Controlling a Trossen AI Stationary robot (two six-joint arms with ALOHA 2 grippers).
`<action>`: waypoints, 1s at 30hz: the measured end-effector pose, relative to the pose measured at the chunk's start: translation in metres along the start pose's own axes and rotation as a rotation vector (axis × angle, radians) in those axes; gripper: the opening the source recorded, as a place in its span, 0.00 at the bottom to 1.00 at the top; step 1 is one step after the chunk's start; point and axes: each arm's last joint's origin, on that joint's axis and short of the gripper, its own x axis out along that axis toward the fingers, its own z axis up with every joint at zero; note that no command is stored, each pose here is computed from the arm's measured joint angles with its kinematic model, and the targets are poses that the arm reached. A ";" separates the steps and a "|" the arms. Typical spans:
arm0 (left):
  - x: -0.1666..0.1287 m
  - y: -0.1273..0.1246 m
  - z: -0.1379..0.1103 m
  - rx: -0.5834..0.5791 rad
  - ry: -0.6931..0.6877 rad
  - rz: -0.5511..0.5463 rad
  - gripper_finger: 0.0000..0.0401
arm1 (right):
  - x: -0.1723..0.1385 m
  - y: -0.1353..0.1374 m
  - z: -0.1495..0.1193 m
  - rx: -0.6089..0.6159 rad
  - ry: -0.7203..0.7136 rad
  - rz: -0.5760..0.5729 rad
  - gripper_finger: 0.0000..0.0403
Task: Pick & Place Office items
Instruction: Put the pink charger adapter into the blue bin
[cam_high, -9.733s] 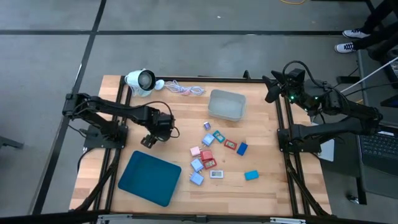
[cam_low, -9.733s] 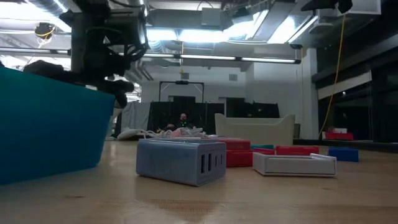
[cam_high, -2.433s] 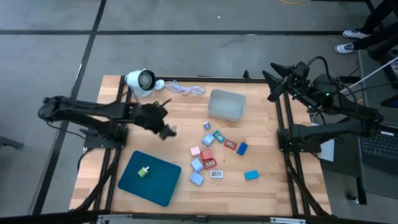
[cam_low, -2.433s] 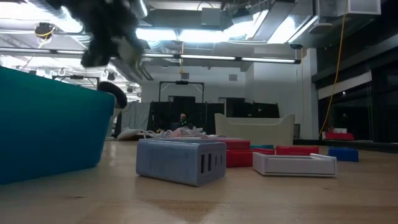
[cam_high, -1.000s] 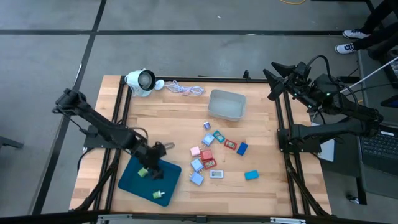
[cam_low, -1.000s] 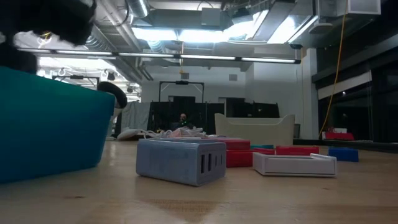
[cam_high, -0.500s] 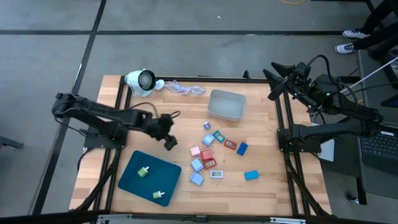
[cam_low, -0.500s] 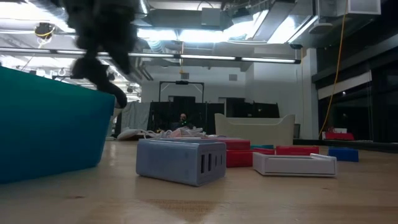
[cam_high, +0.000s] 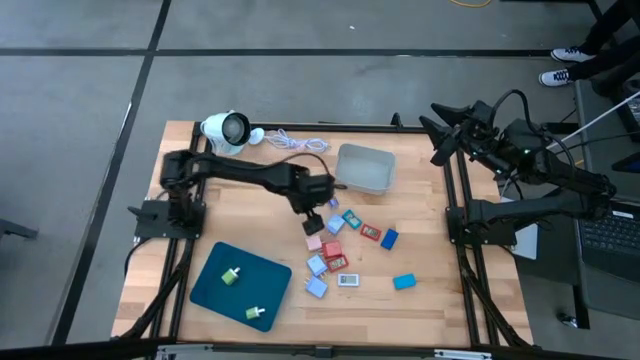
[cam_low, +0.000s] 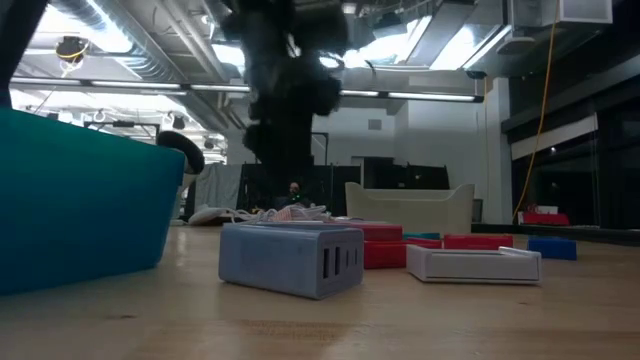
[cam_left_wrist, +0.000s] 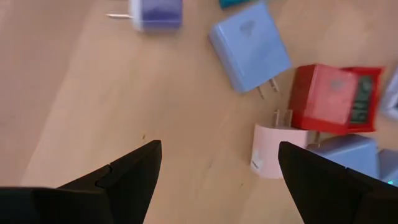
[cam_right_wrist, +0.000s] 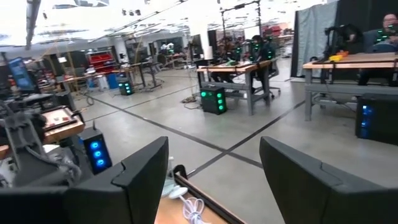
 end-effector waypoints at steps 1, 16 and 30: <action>0.005 -0.004 0.002 0.005 0.011 -0.006 0.79 | 0.000 0.000 0.000 0.000 0.002 0.009 0.64; 0.025 -0.050 -0.013 -0.080 0.069 0.027 0.79 | 0.000 0.002 -0.004 -0.023 0.048 0.086 0.64; 0.044 -0.056 -0.018 -0.066 0.093 0.065 0.79 | 0.000 0.002 -0.006 -0.030 0.063 0.090 0.64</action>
